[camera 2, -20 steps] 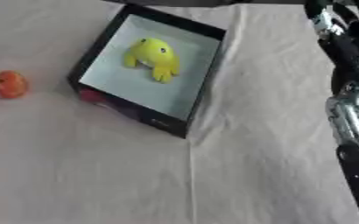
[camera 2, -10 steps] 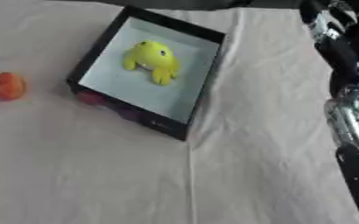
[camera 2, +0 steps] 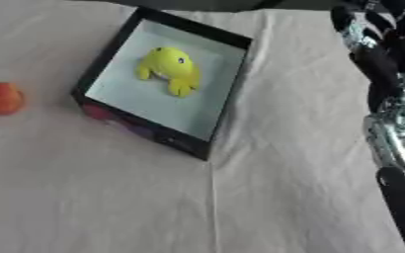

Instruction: Pick up objects on the table and place them in the box.

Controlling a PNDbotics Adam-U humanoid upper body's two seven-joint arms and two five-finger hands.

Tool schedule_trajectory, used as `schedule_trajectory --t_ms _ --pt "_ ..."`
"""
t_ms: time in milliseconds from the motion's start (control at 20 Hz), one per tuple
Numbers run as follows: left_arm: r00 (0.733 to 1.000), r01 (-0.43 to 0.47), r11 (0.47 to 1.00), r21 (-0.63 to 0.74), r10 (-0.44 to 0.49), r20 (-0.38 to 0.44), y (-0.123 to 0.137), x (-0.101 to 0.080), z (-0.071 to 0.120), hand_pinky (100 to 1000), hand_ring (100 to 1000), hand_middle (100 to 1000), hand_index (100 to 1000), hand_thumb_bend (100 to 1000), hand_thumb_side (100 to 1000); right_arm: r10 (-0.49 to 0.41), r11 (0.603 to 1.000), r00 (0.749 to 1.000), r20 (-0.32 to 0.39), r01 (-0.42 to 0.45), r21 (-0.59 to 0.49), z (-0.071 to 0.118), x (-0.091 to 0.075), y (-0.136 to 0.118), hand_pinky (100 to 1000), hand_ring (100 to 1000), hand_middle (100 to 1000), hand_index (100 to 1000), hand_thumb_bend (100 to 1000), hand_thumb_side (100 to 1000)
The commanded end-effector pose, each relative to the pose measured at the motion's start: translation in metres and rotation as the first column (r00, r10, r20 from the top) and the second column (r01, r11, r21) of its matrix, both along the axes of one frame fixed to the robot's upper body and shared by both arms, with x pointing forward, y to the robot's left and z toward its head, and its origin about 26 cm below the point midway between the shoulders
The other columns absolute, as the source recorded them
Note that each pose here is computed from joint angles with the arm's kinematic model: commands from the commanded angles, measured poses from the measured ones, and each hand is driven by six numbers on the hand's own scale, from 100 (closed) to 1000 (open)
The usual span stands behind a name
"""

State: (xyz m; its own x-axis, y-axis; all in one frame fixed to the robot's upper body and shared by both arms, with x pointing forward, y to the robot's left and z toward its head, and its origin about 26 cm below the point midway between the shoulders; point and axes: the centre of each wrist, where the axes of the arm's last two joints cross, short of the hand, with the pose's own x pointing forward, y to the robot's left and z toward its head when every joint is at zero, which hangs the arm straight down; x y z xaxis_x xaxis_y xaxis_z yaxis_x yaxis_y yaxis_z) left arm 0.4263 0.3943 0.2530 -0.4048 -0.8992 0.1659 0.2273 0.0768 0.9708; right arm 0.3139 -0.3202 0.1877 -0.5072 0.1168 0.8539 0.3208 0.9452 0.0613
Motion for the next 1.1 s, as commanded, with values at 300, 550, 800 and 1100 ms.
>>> schedule_trajectory --t_ms 300,550,800,1100 --pt "0.996 0.081 0.997 -0.02 -0.082 -0.029 -0.024 0.012 0.019 810 730 756 852 638 266 0.015 1.0 1.0 0.021 -0.014 -0.02 0.008 0.0 0.002 929 900 926 851 705 333" --pt "0.997 0.069 0.998 0.0 -0.068 -0.039 -0.038 0.022 0.012 808 737 759 836 603 181 0.023 1.0 0.999 0.022 -0.022 -0.017 0.008 0.001 0.004 929 901 926 851 705 333" --pt "0.998 0.048 0.998 0.044 -0.047 -0.031 -0.048 0.029 0.001 805 740 761 837 609 175 0.03 0.999 0.999 0.024 -0.029 -0.014 0.008 0.001 0.006 929 901 927 851 704 334" --pt "0.998 0.05 0.997 0.056 -0.047 -0.048 -0.056 0.035 -0.011 800 739 752 797 527 125 0.035 0.999 0.999 0.029 -0.035 -0.012 0.01 0.002 0.007 928 902 927 851 700 336"
